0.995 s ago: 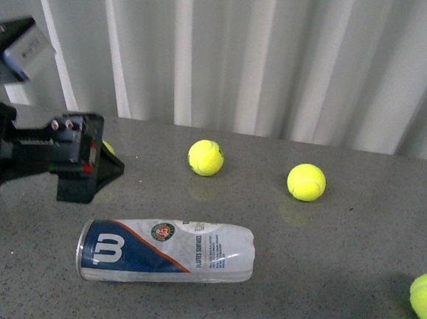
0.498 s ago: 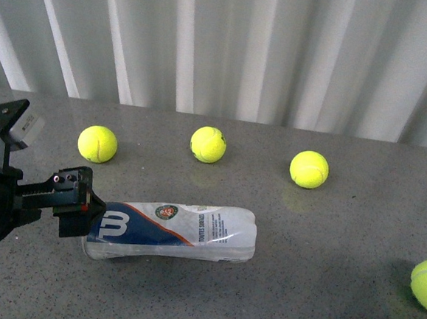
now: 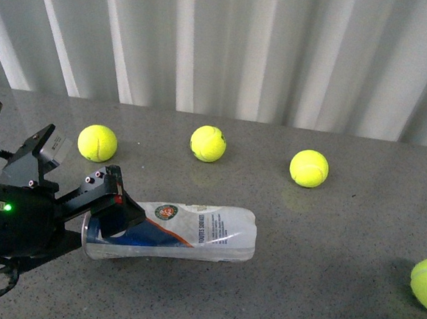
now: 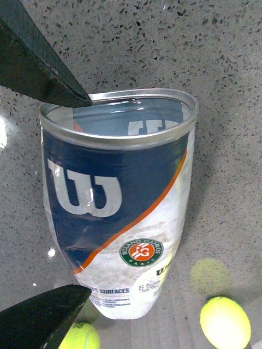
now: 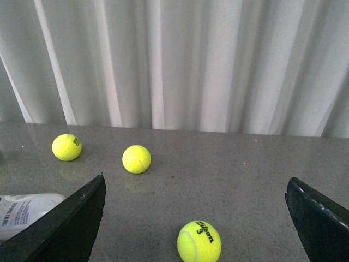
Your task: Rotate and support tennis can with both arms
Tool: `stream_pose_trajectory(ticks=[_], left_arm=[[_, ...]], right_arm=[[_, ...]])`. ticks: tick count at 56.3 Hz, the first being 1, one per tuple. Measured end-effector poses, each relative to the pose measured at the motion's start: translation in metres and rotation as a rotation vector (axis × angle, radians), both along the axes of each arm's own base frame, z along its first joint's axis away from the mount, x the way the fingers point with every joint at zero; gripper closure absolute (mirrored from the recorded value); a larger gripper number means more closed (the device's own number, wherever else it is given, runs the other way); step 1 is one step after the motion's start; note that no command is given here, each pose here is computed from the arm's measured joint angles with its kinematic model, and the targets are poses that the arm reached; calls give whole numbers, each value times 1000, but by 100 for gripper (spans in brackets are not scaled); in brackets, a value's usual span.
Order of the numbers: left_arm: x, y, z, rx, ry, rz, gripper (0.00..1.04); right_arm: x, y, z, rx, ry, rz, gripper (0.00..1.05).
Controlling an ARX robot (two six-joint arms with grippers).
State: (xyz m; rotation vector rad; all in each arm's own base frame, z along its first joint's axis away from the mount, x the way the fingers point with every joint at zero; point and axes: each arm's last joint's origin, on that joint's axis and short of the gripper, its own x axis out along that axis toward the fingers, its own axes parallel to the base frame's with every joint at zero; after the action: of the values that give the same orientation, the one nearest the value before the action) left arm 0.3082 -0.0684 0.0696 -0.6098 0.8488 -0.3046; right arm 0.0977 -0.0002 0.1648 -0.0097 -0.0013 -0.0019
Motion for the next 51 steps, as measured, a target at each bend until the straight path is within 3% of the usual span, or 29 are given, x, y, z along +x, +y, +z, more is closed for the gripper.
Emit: stream_pose_trajectory(ticks=[13,27,41,44,51], left_arm=[[-1,-4,-13,-66,47,58,8],[-2,-2,-7,-54,48,84,51],[0,6,16,-37,15,67,96],[1,7,24,-48,7,60,100],[5,8,44,-41,-34,55,101]], right_arm=[[0,0,0,0,0,0,7],[0,0,0,0,0,0,7],[0,0,0,0,0,0,7],[0,0,0,0,0,0,7],[0,0,0,0,0,0,7]])
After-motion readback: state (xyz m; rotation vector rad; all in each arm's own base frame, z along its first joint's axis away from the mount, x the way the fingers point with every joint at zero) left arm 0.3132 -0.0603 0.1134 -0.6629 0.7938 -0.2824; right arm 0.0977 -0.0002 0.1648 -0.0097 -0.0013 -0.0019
